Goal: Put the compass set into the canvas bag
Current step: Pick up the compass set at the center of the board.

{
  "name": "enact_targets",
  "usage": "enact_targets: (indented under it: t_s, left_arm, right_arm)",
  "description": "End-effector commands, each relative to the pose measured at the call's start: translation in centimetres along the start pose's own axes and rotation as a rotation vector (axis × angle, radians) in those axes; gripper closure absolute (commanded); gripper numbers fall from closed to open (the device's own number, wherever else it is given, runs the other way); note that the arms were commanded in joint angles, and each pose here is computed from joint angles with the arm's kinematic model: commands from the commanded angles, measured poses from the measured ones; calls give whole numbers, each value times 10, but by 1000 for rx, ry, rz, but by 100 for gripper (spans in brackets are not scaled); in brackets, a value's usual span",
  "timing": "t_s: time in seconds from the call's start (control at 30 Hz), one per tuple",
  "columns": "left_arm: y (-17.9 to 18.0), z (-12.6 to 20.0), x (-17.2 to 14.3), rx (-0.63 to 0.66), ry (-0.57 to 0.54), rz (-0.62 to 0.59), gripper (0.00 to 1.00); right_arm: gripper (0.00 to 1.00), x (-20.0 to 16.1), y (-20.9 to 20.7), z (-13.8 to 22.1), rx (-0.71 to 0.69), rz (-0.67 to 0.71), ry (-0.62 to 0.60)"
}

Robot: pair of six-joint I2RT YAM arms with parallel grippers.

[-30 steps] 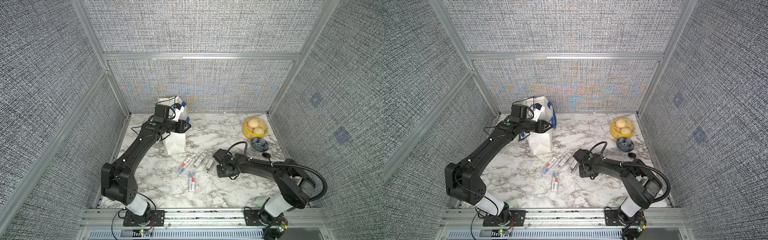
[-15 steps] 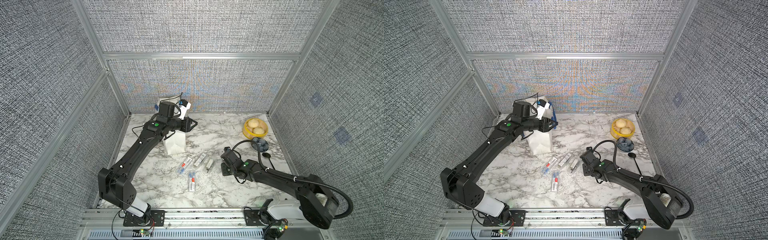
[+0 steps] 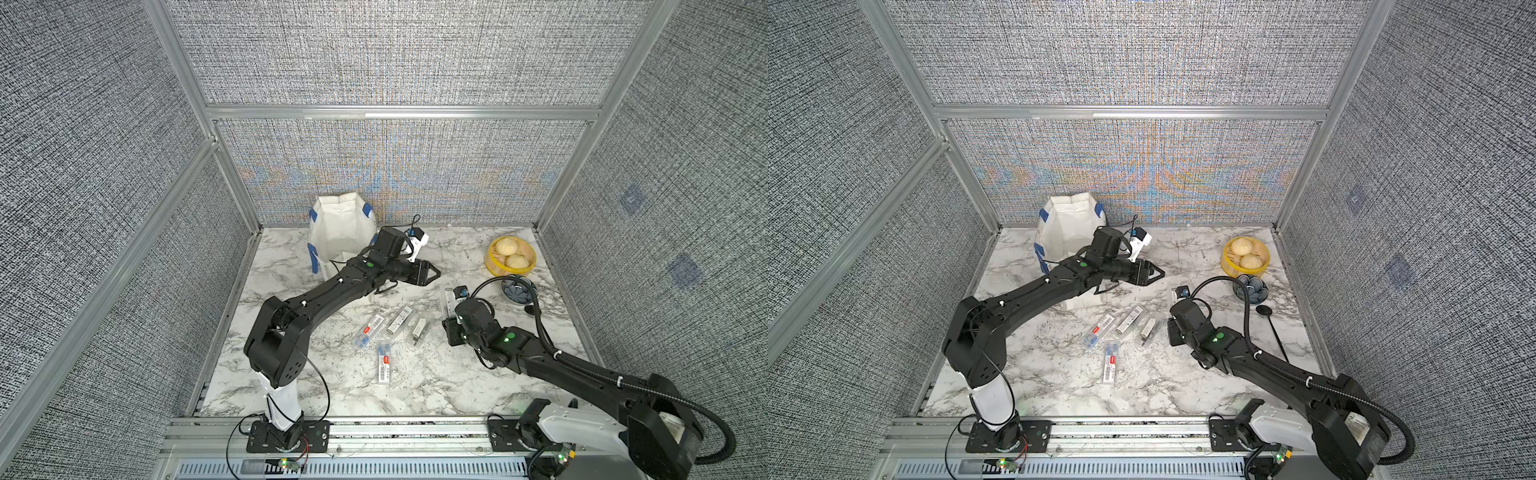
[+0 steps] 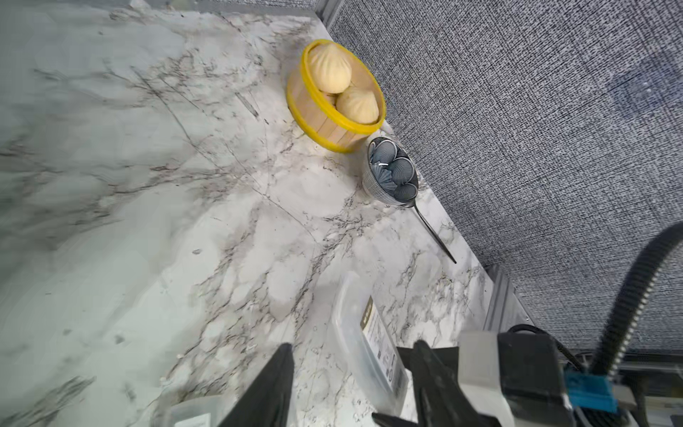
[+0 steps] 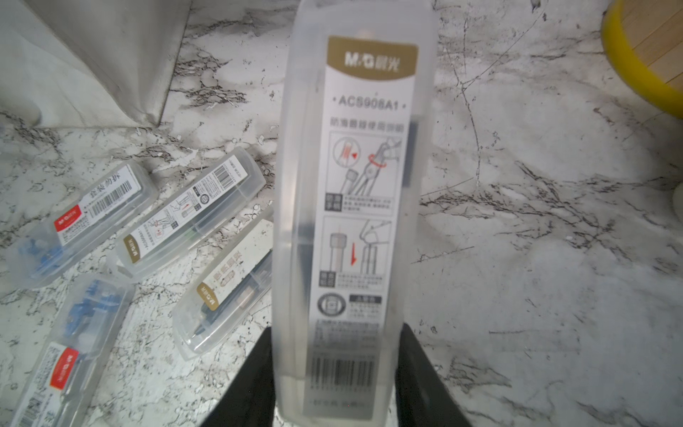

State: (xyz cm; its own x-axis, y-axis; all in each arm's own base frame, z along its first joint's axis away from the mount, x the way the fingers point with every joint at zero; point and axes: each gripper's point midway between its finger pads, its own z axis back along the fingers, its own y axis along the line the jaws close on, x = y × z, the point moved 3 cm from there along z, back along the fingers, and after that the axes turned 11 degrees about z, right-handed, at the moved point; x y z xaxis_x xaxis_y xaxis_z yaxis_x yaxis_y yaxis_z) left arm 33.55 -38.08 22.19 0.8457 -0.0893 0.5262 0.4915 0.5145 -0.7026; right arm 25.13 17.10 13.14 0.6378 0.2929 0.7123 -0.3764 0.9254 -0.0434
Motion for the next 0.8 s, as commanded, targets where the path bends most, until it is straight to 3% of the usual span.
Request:
enact_targets:
  t_s: [0.0,0.37,0.77]
  left_arm:
    - [-5,-10,3,-71,-15,22,46]
    - [6,-39,-21,-124,59,99,46]
    - [4,-44,-25,-145,68,130,74]
  right_arm:
    - [77,9,2,2,10,0,-39]
    - [77,21,8,1,39,-4,-69]
    - [77,25,12,-4,54,-7,-64]
